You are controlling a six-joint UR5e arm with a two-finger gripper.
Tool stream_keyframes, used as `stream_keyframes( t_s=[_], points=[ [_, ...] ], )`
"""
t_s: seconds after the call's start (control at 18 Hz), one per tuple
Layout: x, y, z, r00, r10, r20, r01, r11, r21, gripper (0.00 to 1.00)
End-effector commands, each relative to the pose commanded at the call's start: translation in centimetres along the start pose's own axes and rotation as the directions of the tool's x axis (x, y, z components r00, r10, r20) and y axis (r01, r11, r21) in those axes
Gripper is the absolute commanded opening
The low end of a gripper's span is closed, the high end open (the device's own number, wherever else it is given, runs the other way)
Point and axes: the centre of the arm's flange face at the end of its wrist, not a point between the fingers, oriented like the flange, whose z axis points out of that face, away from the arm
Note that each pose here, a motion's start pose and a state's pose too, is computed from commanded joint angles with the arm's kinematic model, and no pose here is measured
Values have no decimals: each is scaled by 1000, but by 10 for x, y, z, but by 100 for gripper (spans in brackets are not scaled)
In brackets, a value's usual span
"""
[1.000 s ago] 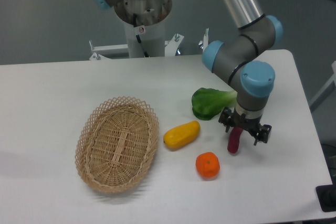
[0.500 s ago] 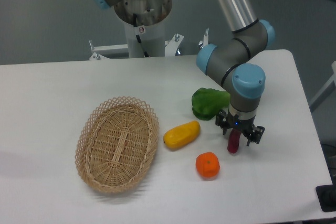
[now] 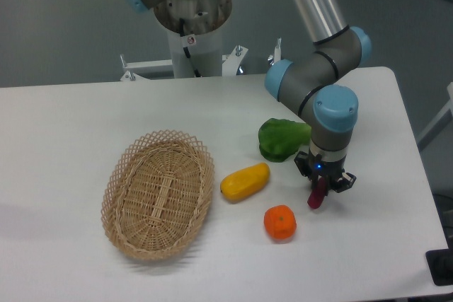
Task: Pick up the sweet potato from the table
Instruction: 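Close the gripper on the purple sweet potato, then lift the held sweet potato up off the table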
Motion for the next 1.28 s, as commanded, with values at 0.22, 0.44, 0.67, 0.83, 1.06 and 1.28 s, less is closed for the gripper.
stream_keyframes(
  t_s=[0.22, 0.44, 0.67, 0.83, 1.06, 1.28],
  points=[
    [-23, -9, -58, 1000, 3, 7, -3, 1000, 4, 18],
    [-19, -42, -138, 999, 38, 27, -40, 998, 57, 19],
    [-24, -55, -196, 998, 38, -53, -31, 991, 132, 19],
    [-22, -56, -209, 997, 38, -65, -29, 991, 134, 18],
    [-19, -62, -213, 996, -29, -79, 41, 987, 157, 18],
    [-20, -63, -209, 995, -49, -83, 61, 987, 152, 18]
  ],
)
